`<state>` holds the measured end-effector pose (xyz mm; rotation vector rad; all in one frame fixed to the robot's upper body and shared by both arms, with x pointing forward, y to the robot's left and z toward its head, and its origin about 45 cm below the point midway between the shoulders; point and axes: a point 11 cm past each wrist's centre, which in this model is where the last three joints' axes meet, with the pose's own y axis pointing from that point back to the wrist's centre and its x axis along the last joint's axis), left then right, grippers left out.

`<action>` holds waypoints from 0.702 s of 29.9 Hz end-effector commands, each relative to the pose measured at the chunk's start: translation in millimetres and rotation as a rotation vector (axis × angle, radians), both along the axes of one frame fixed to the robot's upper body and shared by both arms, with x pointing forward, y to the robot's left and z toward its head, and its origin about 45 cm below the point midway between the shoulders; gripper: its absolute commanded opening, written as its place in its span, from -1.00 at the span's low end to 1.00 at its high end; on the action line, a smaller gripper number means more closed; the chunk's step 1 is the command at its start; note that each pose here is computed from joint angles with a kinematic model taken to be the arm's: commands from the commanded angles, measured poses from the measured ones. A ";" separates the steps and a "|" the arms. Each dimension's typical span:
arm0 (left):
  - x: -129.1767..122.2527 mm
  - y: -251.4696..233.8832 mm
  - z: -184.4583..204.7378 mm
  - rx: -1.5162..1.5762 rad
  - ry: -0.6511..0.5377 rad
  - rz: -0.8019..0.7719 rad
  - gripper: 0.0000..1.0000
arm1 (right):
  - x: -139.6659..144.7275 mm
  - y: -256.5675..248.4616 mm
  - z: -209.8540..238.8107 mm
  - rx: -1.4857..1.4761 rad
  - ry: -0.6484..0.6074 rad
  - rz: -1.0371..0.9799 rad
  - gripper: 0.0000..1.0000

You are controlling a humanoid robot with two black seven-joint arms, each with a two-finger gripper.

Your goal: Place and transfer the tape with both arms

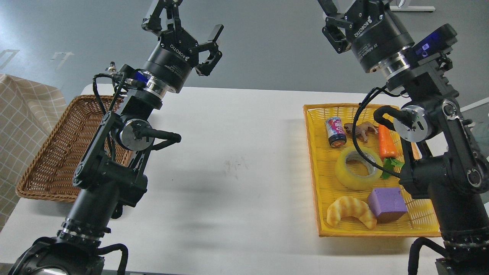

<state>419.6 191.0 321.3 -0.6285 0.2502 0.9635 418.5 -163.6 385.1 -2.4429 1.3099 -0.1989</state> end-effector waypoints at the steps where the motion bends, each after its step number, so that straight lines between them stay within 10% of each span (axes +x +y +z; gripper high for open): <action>1: 0.3 -1.5 -2.6 0.012 0.015 -0.006 0.96 | -1.1 1.6 -1.5 -0.003 0.003 0.007 1.00; 21: 2.1 -4.3 -0.1 0.026 0.023 -0.019 0.96 | -0.8 -3.9 -7.9 0.002 0.019 -0.008 1.00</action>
